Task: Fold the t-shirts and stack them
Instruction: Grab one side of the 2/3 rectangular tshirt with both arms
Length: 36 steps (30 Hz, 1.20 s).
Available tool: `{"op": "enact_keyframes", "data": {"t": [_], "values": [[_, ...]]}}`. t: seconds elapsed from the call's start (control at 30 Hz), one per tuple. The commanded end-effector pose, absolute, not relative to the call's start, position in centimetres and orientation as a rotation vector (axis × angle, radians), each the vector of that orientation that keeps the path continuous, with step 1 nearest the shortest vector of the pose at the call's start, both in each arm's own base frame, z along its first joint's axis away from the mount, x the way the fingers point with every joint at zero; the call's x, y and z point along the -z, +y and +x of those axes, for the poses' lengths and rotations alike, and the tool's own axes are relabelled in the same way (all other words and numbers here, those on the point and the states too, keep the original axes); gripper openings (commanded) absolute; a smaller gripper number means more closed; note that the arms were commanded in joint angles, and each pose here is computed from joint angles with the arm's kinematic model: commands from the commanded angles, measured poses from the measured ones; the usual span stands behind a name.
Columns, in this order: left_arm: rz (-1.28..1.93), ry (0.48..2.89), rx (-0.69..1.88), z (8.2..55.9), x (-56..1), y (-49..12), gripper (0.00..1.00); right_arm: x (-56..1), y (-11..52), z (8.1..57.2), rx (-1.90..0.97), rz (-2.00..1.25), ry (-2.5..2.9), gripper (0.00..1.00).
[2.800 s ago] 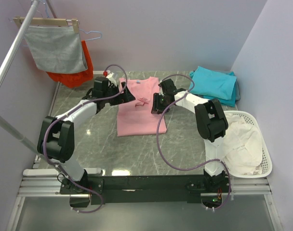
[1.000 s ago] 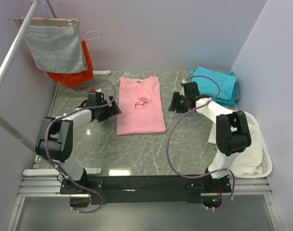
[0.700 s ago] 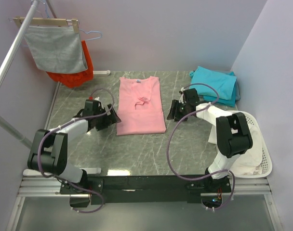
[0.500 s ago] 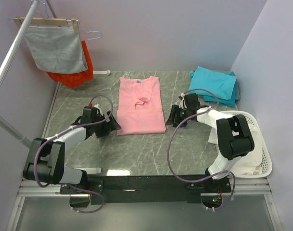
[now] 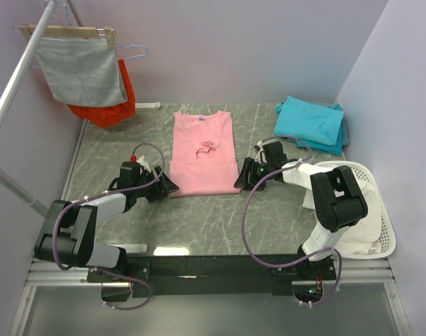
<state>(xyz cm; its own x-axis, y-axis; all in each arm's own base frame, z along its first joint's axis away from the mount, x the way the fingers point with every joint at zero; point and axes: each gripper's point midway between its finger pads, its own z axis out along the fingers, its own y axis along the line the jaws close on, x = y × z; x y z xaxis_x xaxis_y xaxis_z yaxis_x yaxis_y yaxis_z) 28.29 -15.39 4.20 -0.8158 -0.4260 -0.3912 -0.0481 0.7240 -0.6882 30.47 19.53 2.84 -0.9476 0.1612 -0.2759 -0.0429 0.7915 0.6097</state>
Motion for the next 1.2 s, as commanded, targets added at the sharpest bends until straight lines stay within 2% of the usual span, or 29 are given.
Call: {"op": "enact_keyframes", "data": {"t": [0.0,0.13,0.2,0.23,0.3,0.33,0.37,0.4,0.47,0.67,0.97,1.07,1.1,1.17], "values": [[-0.334,2.38,0.993,28.7,-3.6,-16.4,0.68,-1.6,20.8,30.4,-0.922,0.093,2.695,0.59],[-0.325,2.399,0.996,29.2,-2.8,-16.8,0.42,-1.0,22.1,30.9,-0.968,0.097,2.698,0.57],[-0.325,2.411,0.992,29.4,-2.2,-16.9,0.34,-0.6,22.5,31.0,-0.985,0.097,2.701,0.56],[-0.323,2.408,0.989,29.6,-2.2,-16.9,0.26,-0.6,22.6,31.3,-0.984,0.103,2.694,0.52],[-0.316,2.428,0.98,29.7,-1.6,-17.0,0.18,-0.3,22.7,31.5,-0.989,0.105,2.697,0.41],[-0.309,2.422,0.975,30.2,-1.8,-17.0,0.06,-0.3,22.7,31.5,-0.984,0.1,2.698,0.28],[-0.311,2.43,0.971,30.1,-1.7,-17.0,0.01,-0.4,22.6,31.6,-0.983,0.095,2.694,0.19],[-0.291,2.433,0.97,30.2,-1.8,-17.1,0.01,-0.8,22.7,31.6,-0.986,0.086,2.683,0.06],[-0.289,2.445,0.953,29.7,-2.0,-16.9,0.01,-0.9,22.5,31.3,-0.984,0.082,2.681,0.0],[-0.291,2.512,0.939,26.4,-2.3,-17.5,0.01,-1.3,21.3,28.3,-0.973,0.09,2.681,0.0],[-0.261,2.624,0.934,18.9,-1.7,-19.8,0.01,-0.8,19.0,22.2,-0.865,0.128,2.729,0.0],[-0.281,2.656,0.885,17.1,-1.4,-19.1,0.02,-0.8,18.5,20.6,-0.839,0.152,2.726,0.26],[-0.294,2.659,0.867,16.7,-1.1,-18.7,0.06,-1.5,18.5,20.5,-0.849,0.156,2.696,0.39],[-0.318,2.632,0.814,16.7,-1.4,-17.8,0.21,-1.1,17.5,20.0,-0.793,0.184,2.691,0.47]]}}
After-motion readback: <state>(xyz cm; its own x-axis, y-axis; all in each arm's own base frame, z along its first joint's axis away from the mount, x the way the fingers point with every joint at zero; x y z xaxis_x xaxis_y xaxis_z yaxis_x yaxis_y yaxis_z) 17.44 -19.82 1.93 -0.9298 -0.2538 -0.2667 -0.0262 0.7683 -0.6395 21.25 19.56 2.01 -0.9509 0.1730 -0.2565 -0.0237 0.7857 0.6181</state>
